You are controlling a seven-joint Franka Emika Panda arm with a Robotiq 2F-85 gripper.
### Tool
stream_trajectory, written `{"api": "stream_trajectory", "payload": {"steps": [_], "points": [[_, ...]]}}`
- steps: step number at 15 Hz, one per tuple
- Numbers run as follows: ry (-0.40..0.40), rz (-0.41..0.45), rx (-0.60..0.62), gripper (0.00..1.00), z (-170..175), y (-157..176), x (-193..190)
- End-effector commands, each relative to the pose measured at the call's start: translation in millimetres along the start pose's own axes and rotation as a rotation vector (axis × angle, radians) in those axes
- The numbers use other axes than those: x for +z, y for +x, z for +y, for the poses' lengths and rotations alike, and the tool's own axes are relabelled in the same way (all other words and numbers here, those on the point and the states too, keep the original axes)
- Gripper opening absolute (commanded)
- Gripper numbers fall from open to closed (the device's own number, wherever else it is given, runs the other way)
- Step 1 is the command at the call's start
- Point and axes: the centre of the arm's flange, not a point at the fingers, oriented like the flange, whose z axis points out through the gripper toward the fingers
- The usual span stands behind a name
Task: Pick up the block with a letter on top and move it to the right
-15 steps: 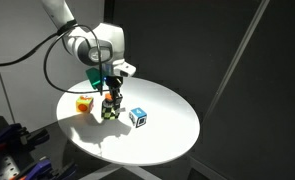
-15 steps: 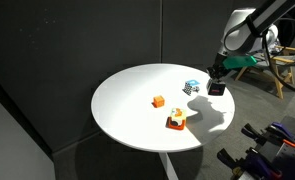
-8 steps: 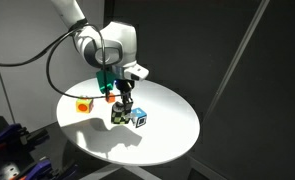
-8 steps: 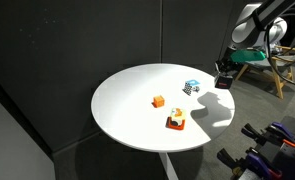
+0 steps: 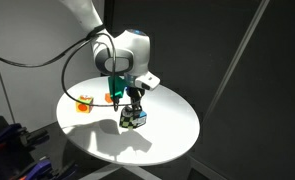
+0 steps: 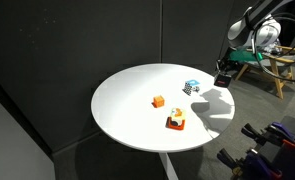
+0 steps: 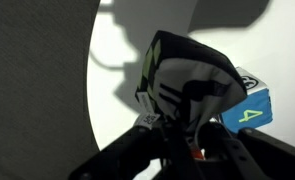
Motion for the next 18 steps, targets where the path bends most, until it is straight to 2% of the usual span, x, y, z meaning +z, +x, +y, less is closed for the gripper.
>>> {"api": "stream_trajectory", "payload": {"steps": [1, 8, 10, 13, 18], "points": [[0.021, -0.012, 0.004, 0.07, -7.5, 24.7, 27.0], [-0.02, -0.015, 0.016, 0.07, -21.6, 27.8, 74.2], [-0.04, -0.014, 0.083, 0.07, -17.2, 28.1, 82.0], [-0.061, -0.01, 0.25, 0.07, -7.7, 27.7, 89.5], [-0.065, 0.051, 0.496, 0.07, 0.7, 27.5, 91.3]]}}
